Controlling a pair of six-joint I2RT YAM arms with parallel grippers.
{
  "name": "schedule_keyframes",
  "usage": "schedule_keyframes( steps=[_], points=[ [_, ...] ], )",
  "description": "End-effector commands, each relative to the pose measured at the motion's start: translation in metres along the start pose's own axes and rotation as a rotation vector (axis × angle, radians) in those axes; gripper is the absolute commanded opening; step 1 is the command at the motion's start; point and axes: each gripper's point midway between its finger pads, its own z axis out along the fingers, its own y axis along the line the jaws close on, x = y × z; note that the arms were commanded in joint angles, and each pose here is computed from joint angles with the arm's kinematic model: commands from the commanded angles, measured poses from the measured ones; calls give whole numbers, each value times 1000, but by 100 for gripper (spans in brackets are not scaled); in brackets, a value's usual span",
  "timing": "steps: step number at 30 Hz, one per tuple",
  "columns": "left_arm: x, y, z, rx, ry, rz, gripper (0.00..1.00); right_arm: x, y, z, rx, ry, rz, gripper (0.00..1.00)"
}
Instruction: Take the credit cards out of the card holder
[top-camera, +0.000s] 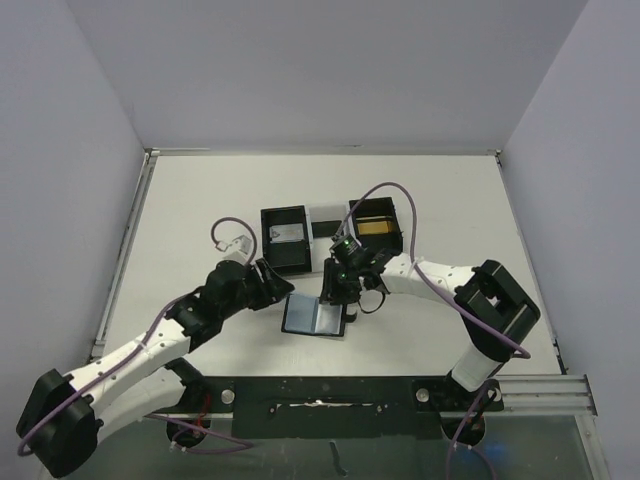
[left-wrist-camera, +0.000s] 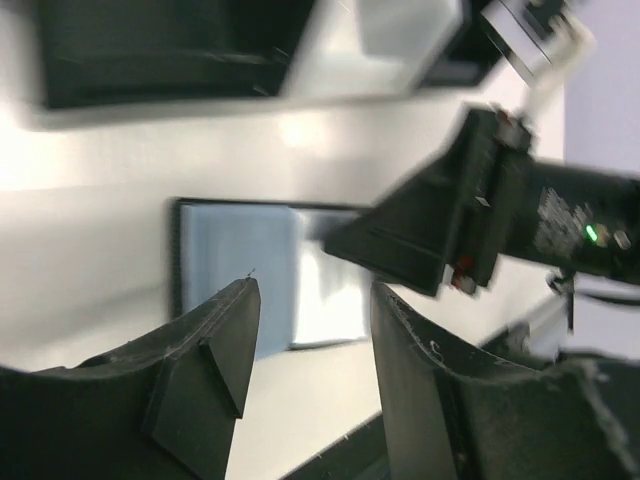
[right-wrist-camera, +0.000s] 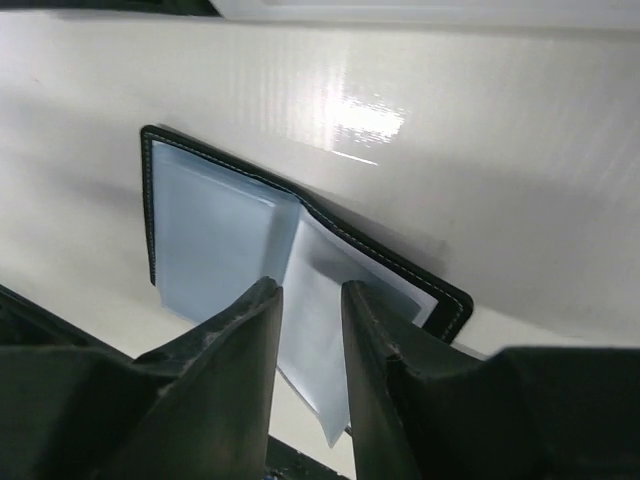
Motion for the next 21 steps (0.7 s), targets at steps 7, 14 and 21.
schedule_keyframes(
  steps=[7, 14, 21],
  points=[
    [-24, 81, -19, -213, -67, -152, 49, -16, 37, 2, 70, -72, -107, 53],
    [-25, 80, -17, -200, -64, -163, 49, -12, 49, 14, 140, -68, -143, 70],
    [-26, 82, -19, -206, -65, -159, 49, -7, 51, 24, 216, -45, -167, 75]
  ],
)
